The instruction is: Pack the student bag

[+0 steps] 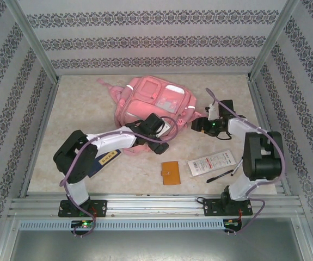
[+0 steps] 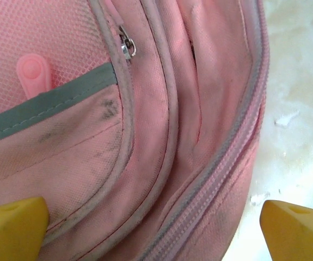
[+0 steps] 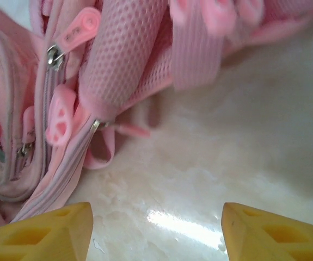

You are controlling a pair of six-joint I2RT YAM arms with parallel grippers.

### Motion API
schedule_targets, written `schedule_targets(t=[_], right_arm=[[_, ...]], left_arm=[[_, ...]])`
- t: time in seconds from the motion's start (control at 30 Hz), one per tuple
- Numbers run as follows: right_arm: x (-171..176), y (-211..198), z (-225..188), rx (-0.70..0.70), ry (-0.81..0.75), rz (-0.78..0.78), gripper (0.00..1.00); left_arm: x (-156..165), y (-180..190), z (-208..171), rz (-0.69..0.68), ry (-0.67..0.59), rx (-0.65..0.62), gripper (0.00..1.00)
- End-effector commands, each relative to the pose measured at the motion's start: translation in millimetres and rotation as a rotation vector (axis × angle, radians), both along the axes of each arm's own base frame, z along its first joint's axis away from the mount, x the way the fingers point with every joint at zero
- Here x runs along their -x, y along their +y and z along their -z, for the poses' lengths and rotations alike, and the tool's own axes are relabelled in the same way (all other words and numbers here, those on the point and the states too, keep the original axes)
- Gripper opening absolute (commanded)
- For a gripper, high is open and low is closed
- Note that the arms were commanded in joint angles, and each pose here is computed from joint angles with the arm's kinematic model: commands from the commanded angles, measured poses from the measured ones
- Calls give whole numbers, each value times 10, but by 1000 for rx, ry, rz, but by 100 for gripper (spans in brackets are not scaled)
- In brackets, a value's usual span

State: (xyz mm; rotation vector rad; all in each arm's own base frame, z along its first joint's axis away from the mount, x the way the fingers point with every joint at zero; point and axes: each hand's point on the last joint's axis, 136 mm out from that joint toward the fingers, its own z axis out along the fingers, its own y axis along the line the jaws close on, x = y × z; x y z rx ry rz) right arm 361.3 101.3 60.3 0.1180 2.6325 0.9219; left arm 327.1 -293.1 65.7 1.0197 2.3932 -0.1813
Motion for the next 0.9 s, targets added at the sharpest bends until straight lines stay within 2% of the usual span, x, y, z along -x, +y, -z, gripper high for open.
schedule_targets(t=[0.0,0.2,0.37,0.47,0.63,0.87], right_arm=[[-81,144,-8,-104,-3,-49,61],[-227,228,50,-166,14,-57,57],[-362,241,78,-142,19,-8,57],[-392,440,42,-161,3,-36,57],[-184,687,-68,-171,-2,-73,55],[94,799,-38,-68,-37,-149,51]], left_arm=[[97,328,35,-21,64,-46,98],[60,577,-67,-170,124,116,97],[38,823,-23,-299,171,162,98],[23,934,-30,-355,204,207,98],[82,883,-124,-367,252,298,99],[178,882,-348,-455,320,400,99]])
